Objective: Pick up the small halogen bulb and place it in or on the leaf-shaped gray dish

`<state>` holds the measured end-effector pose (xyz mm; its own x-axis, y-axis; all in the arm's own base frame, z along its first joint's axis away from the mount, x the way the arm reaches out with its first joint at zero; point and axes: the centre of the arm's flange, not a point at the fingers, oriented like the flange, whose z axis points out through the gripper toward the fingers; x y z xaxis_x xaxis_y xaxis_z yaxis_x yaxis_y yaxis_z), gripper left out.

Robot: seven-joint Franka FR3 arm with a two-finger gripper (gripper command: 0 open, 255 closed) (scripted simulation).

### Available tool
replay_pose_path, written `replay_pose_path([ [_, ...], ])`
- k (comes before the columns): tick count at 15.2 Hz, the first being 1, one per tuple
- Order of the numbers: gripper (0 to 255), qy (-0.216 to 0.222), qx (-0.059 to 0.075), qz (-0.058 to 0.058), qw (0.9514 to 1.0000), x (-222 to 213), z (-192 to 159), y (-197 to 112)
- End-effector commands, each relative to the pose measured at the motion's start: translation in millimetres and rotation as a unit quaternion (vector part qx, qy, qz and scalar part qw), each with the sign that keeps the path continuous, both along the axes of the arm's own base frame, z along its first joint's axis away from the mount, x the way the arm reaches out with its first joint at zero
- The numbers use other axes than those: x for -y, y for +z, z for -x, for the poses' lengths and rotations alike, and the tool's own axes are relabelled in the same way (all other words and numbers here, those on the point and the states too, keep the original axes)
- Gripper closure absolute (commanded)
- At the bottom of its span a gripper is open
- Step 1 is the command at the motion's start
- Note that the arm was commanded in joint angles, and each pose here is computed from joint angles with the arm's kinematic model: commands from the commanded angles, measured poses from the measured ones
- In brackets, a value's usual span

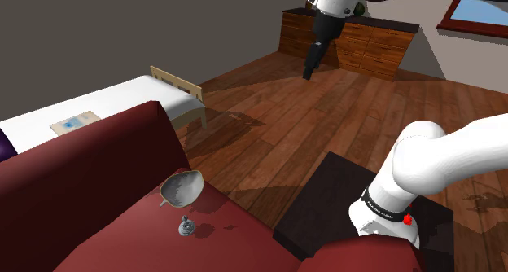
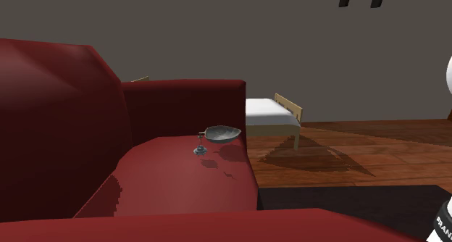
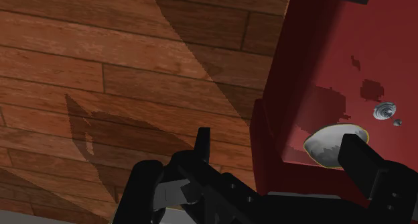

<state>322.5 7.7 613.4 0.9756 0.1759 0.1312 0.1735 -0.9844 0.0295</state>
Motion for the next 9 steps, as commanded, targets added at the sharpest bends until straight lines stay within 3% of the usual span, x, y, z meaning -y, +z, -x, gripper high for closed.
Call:
replay_pose_path([
  [1,0,0.000,0.000,0.000,1.0000,0.0,0.0,0.0],
  [9,0,-0.022,0.001,-0.004,0.9998,-76.0,-17.4,-70.7],
])
